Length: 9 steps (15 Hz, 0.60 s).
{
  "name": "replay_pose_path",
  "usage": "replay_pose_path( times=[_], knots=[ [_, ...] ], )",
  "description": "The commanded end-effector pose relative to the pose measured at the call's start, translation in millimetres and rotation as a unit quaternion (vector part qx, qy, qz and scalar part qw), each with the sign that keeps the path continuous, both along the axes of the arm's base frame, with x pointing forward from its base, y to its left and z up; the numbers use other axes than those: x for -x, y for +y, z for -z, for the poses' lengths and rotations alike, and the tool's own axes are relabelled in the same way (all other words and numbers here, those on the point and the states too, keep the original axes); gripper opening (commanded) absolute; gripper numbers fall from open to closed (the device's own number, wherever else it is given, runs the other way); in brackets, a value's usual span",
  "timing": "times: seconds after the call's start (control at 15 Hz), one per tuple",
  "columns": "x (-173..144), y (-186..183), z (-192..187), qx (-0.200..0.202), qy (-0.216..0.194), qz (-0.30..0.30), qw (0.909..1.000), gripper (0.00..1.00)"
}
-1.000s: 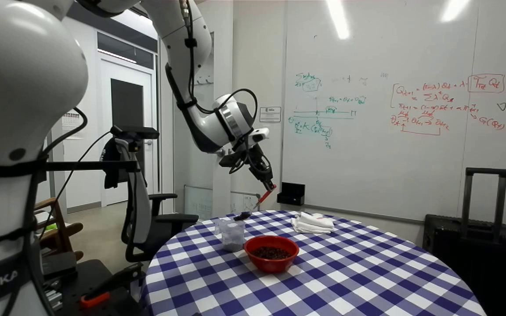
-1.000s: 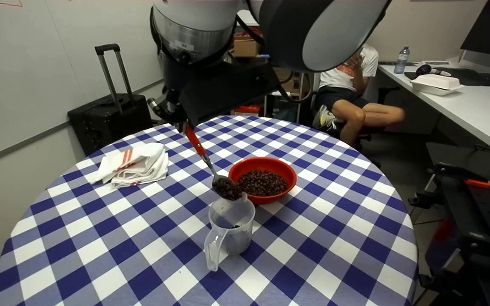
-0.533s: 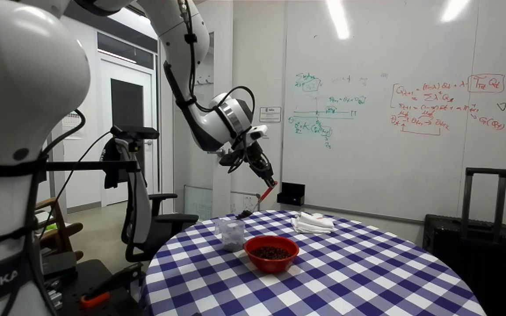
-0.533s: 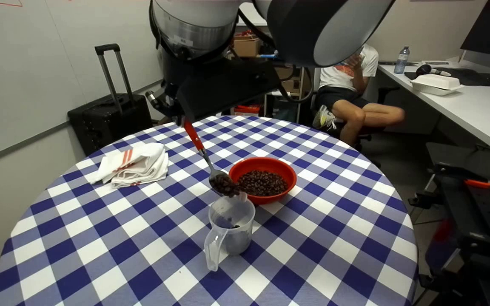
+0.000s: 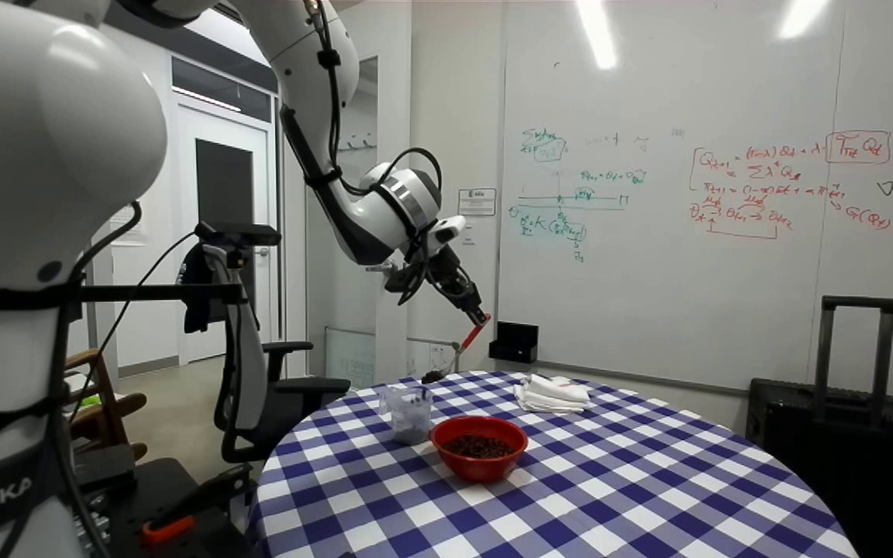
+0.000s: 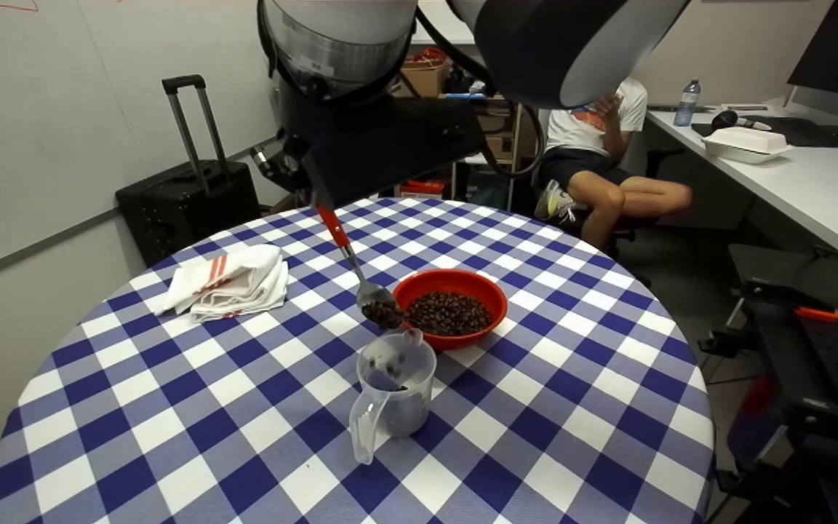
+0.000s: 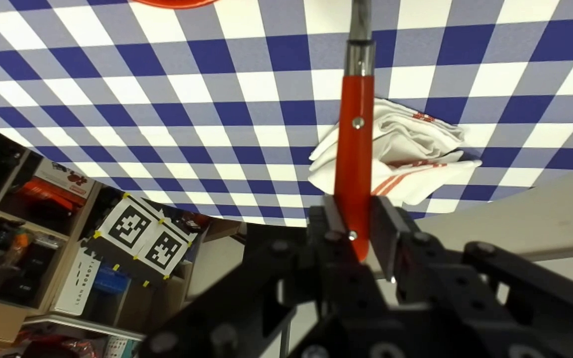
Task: Use the spoon to place coffee beans from the red bowl into the clear jug.
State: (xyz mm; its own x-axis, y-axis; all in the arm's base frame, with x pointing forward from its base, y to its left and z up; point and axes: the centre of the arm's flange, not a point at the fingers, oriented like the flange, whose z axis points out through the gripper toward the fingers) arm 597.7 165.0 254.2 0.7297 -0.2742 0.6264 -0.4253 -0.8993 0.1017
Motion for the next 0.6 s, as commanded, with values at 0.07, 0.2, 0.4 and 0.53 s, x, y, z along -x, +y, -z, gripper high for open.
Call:
replay_pose_path(
  times=[0.07, 0.2, 0.4, 0.53],
  knots=[
    [14.2, 0.4, -4.0, 0.002, -0.018, 0.005, 0.9998, 0.05],
    [14.9, 0.9, -4.9, 0.005, -0.023, 0.006, 0.9997, 0.05],
    [16.5, 1.9, -6.0, 0.010, -0.030, 0.010, 0.9995, 0.05],
    [17.3, 3.5, -6.7, 0.013, -0.035, 0.012, 0.9992, 0.05]
  ],
)
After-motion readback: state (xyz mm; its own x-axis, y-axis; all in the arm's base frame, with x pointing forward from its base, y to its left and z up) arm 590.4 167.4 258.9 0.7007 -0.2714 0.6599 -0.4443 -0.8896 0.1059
